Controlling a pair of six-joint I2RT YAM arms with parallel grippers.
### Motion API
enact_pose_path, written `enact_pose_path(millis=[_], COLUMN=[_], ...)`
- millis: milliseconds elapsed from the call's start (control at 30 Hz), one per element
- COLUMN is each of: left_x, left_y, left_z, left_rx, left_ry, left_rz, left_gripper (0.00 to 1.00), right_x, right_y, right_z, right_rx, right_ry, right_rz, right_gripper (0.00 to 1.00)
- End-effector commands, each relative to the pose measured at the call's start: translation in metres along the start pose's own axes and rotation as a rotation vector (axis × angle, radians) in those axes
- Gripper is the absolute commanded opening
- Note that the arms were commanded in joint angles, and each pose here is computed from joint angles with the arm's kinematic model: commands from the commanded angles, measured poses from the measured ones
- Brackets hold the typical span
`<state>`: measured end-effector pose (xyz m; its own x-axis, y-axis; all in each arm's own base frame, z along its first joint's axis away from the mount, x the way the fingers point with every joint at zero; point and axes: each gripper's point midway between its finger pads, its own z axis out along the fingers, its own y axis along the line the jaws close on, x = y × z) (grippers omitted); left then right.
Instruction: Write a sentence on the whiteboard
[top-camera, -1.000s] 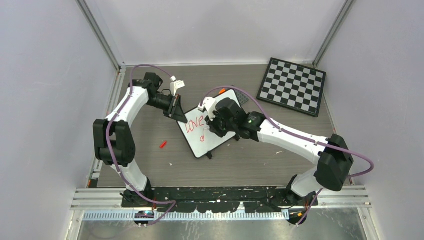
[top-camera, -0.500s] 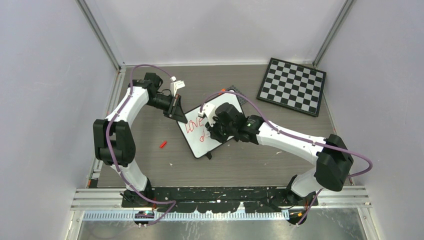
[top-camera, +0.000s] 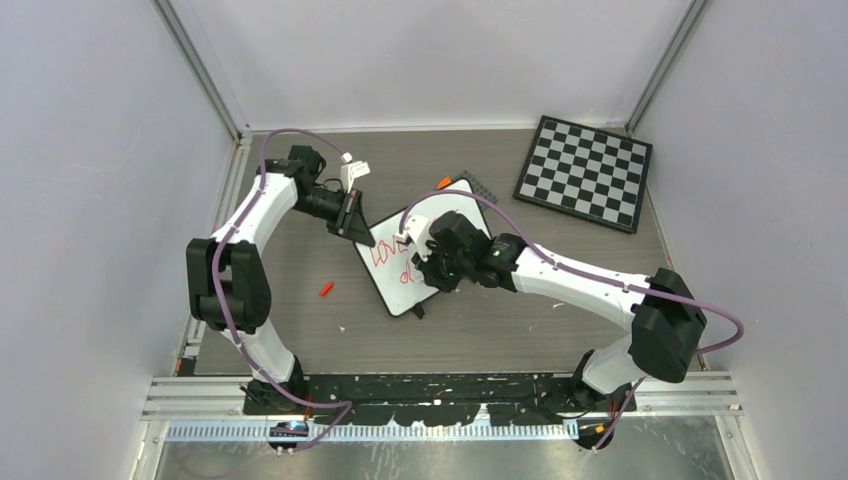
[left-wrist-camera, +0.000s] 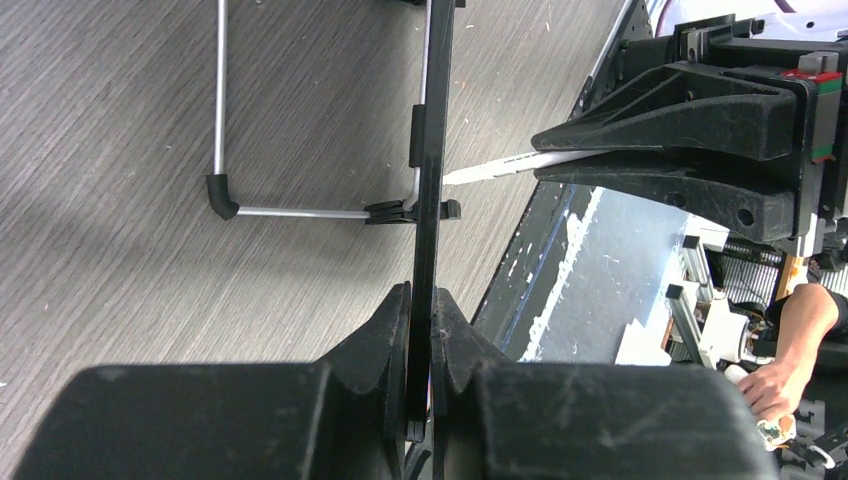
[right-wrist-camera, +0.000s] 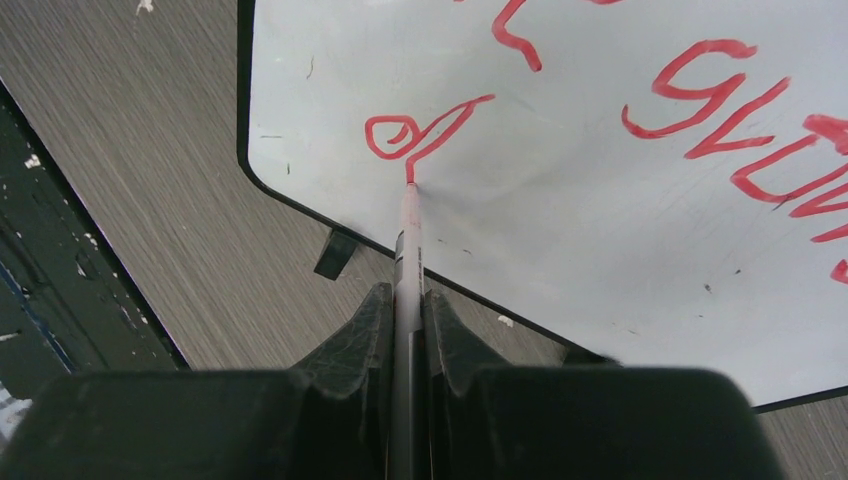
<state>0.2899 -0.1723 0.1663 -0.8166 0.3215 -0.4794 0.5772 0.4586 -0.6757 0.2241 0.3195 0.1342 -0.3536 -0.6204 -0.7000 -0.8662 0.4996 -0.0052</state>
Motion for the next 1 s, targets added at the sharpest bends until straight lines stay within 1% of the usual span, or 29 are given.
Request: enact_pose_path(millis=[0, 167, 300, 567, 967], left_x=[0.003, 0.005, 0.007, 0.01, 0.01], left_y=[0.013, 0.011, 0.011, 0.01, 0.01], left_z=[-0.003, -0.004, -0.003, 0.0, 0.004], left_rx=[-0.079, -0.077, -0.078, -0.075, -0.069], left_ry=[0.021, 0.025, 0.032, 0.04, 0.051], left_rz=[-0.003, 0.016, 0.025, 0.034, 0.033], left_gripper=[0.0, 0.0, 0.0, 0.0, 0.0], right_x=[-0.023, -0.026, -0.024, -0.028, -0.031], right_y=[0.0, 0.006, 0.007, -0.002, -0.001], right_z=[-0.022, -0.036, -0.038, -0.035, -0.025], right_rx=[-0.003, -0.033, -0.048, -0.029, -0.04], right_ry=[-0.064, -0.08, -0.081, -0.154, -0.185], right_rz=[-0.039, -0.041, -0.029, 0.055, 0.1], right_gripper=[0.0, 0.0, 0.0, 0.0, 0.0])
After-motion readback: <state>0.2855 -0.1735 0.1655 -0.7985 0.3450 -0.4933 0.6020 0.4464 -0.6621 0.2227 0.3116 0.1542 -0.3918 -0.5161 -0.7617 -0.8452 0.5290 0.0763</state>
